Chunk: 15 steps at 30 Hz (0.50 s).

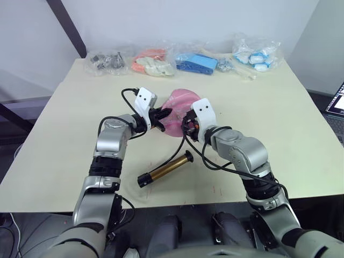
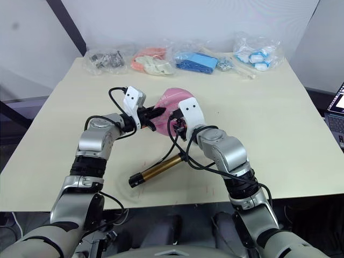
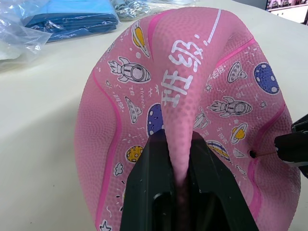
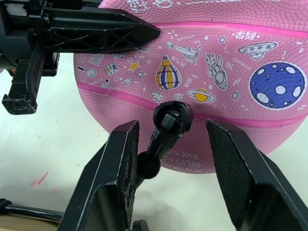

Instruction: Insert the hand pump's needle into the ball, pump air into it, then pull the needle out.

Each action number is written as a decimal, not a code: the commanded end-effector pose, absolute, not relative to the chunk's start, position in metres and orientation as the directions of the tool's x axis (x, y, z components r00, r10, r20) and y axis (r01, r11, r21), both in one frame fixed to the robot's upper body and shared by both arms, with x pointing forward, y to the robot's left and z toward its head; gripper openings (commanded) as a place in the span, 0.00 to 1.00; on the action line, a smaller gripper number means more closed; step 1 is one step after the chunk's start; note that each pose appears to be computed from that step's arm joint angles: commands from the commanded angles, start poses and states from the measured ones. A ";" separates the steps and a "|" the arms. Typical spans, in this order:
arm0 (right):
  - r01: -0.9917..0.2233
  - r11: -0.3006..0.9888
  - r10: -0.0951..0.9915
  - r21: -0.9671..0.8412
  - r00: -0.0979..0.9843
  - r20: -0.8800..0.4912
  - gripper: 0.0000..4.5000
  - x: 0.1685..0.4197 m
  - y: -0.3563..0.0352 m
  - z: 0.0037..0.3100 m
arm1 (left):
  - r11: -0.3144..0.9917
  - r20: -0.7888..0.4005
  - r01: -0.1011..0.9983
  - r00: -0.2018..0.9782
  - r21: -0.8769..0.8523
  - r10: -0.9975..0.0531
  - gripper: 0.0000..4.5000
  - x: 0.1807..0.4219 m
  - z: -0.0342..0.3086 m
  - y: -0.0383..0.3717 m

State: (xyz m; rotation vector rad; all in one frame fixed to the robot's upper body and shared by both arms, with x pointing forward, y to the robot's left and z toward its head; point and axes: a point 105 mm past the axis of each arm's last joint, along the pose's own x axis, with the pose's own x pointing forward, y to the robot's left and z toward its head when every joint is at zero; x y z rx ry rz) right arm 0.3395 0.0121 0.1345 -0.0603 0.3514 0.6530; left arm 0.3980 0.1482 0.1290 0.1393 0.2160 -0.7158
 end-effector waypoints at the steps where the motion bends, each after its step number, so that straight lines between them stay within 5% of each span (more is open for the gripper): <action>1: -0.591 0.802 0.589 0.083 0.759 -0.278 0.51 0.342 0.013 0.147 | 0.756 -0.425 0.653 0.674 -0.039 -0.604 0.00 0.384 0.069 0.151; 15: -0.557 0.818 0.573 0.144 0.764 -0.296 0.51 0.346 0.011 0.144 | 0.753 -0.422 0.656 0.671 -0.042 -0.609 0.00 0.384 0.069 0.149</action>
